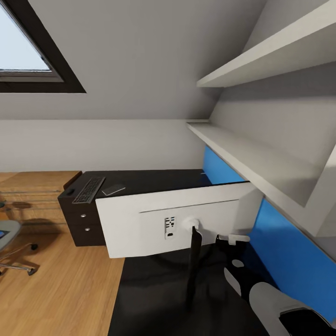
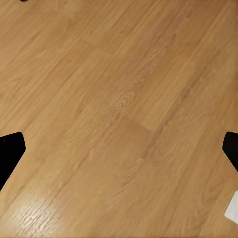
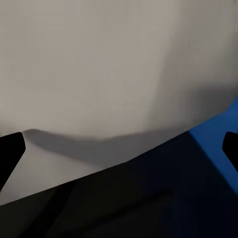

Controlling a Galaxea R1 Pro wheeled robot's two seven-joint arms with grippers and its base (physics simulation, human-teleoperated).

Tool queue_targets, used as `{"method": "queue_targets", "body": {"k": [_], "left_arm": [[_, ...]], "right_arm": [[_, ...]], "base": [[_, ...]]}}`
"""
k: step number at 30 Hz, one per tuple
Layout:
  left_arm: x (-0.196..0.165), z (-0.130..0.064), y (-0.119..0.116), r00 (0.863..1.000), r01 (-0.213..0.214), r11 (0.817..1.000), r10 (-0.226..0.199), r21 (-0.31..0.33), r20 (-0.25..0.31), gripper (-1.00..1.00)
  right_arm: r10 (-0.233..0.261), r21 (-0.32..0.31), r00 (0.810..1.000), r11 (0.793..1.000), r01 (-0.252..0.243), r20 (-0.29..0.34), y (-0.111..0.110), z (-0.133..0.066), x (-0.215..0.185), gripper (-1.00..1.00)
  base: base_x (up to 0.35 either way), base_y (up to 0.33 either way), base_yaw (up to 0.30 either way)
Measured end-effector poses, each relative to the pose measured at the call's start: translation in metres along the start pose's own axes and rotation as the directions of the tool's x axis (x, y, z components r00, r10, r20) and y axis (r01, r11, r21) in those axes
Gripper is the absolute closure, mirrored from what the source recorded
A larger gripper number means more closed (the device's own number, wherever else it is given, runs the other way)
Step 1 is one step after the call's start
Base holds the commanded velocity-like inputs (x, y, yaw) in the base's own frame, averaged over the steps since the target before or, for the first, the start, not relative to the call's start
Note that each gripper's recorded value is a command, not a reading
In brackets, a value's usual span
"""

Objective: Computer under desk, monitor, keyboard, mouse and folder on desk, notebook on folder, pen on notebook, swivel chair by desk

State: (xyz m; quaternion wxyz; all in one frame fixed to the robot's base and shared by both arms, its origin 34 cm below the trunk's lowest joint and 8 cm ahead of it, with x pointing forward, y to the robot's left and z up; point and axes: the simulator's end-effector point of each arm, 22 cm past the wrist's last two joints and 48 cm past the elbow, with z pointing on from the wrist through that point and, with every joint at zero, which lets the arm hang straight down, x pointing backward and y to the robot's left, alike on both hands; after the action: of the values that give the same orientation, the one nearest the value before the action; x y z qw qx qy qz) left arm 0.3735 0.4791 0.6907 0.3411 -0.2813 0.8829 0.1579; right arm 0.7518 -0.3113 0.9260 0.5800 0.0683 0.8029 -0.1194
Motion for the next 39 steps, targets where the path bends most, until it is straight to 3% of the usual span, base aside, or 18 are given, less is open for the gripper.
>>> {"method": "queue_targets", "body": {"k": [20,31,39], "left_arm": [[0.0013,-0.0005,-0.0008,1.0,0.0,1.0,0.0,-0.001,-0.002,-1.0],[0.0032,-0.0006,-0.0009,1.0,-0.002,1.0,0.002,-0.002,-0.006,-1.0],[0.0038,-0.0005,-0.0014,1.0,-0.004,1.0,0.004,-0.002,-0.007,-1.0]], "right_arm": [[0.01,-0.001,1.0,1.0,-0.01,0.002,0.0028,-0.0004,-0.0015,-1.0],[0.013,0.003,1.0,1.0,-0.013,-0.001,0.0018,0.0004,0.0003,-1.0],[0.008,-0.002,1.0,1.0,-0.008,-0.001,0.004,0.0005,0.0006,-1.0]], "base": [[0.001,0.0,0.003],[-0.002,-0.003,0.127],[-0.148,-0.159,0.011]]}}
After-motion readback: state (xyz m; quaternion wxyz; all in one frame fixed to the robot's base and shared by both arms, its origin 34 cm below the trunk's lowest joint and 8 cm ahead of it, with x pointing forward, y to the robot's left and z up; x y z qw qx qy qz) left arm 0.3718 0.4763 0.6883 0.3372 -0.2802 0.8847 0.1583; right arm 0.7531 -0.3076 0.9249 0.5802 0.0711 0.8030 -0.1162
